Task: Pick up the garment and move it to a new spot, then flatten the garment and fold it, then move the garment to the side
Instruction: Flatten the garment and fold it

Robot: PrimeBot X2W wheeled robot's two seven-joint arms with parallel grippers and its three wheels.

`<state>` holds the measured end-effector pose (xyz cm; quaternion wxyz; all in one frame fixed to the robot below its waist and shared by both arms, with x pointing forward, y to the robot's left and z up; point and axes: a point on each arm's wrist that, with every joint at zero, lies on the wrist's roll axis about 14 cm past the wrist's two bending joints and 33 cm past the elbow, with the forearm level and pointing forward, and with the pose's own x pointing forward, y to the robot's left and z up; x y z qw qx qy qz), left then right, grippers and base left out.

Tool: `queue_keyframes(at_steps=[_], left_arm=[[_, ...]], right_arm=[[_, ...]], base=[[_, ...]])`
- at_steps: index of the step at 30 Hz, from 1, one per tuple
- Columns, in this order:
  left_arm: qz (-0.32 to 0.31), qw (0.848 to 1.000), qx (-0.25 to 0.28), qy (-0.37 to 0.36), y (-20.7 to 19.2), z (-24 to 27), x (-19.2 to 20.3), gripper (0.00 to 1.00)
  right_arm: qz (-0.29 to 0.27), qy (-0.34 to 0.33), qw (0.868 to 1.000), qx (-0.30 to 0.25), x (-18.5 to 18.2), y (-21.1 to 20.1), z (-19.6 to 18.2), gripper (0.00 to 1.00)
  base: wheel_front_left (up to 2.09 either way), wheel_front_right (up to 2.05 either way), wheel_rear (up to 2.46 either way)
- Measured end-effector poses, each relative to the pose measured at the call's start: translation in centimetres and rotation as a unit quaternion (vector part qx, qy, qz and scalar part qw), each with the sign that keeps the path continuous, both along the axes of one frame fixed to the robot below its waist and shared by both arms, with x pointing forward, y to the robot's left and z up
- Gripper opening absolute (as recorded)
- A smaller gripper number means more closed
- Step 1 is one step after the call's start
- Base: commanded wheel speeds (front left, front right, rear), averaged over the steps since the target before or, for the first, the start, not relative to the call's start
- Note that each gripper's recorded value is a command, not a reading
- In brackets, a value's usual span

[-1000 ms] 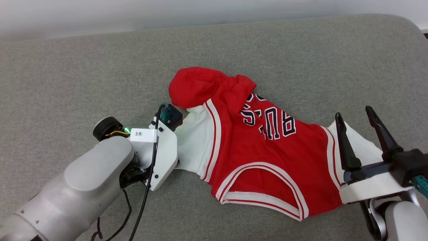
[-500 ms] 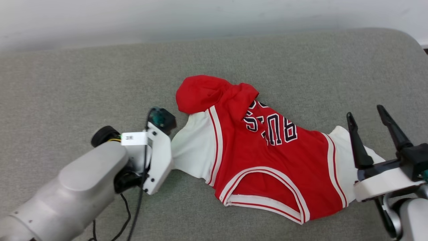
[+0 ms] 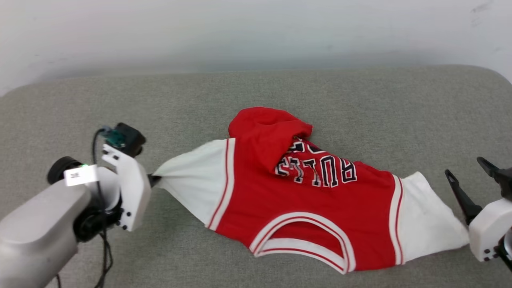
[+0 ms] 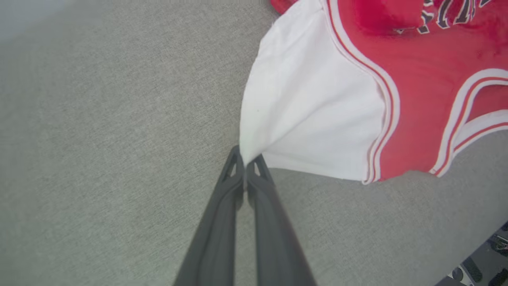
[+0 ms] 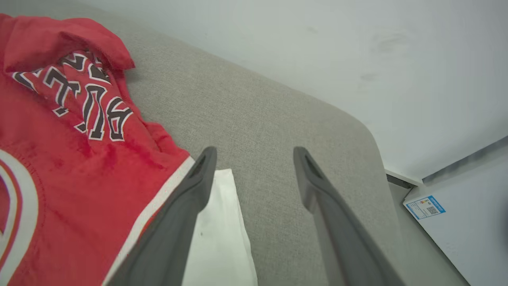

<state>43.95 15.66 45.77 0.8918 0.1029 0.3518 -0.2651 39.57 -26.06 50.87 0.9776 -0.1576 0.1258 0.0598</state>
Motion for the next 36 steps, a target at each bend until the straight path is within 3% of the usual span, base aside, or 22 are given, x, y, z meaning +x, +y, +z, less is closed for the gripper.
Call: queue_keyframes(at_steps=[6, 11, 16, 26, 28, 32, 36], left_arm=[[0.051, 0.998, -0.007, -0.035, 3.3, 2.0, -0.1, 0.0], [0.067, 0.997, -0.01, -0.046, 4.3, 2.6, -0.6, 0.0], [0.069, 0.996, -0.013, -0.045, 4.1, 2.3, -0.9, 0.0], [0.064, 0.997, -0.012, -0.041, 3.7, 1.3, -0.4, 0.0], [0.063, 0.997, -0.014, -0.04, 3.5, 0.9, -0.1, 0.0], [0.067, 0.997, -0.016, -0.04, 3.7, 0.5, 0.0, 0.0], [0.068, 0.997, -0.017, -0.045, 3.7, 0.6, 0.1, 0.0]], right_arm=[[0.003, 0.114, 0.993, -0.001, -1.1, -0.6, -2.1, 1.0], [0.015, 0.24, 0.971, -0.002, -3.2, -0.5, -4.8, 1.0], [0.029, 0.318, 0.948, 0.007, -4.5, 0.5, -6.6, 1.0], [0.028, 0.418, 0.908, 0.011, -5.4, 1.6, -12.2, 1.0], [0.022, 0.454, 0.891, -0.002, -6.1, 1.2, -14.7, 1.0], [0.03, 0.47, 0.882, -0.004, -6.5, 1.5, -16.2, 1.0], [0.039, 0.466, 0.884, -0.003, -6.6, 1.8, -16.7, 1.0]], base=[[0.0, 0.0, 0.0], [0.0, 0.0, 0.0], [0.0, 0.0, 0.0], [0.0, 0.0, 0.0], [0.0, 0.0, 0.0], [0.0, 0.0, 0.0], [0.0, 0.0, 0.0]])
